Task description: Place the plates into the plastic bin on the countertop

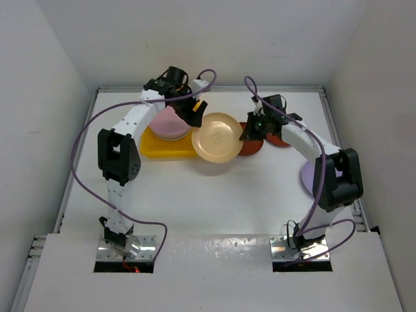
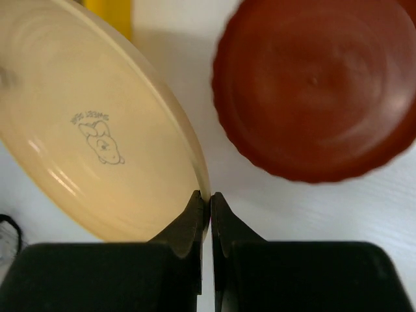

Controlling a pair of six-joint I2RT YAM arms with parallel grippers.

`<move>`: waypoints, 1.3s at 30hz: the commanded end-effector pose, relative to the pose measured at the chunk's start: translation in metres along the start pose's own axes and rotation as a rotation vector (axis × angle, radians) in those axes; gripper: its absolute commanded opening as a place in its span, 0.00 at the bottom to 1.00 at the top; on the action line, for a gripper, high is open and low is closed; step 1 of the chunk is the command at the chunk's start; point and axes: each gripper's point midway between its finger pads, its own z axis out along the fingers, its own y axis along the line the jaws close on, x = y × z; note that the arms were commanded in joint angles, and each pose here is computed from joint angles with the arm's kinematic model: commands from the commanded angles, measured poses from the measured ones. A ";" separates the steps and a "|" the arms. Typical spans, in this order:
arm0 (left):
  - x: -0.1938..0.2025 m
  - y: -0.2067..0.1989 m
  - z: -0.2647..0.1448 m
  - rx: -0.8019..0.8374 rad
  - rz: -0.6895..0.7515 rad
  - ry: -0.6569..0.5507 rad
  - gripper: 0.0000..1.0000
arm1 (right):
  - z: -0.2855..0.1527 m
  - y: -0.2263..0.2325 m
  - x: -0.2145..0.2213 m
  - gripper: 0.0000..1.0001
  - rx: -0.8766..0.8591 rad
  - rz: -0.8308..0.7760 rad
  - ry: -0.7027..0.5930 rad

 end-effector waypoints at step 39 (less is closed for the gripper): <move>0.073 0.190 -0.071 -0.333 -0.536 -0.093 0.00 | 0.004 0.041 -0.061 0.39 -0.078 0.112 -0.117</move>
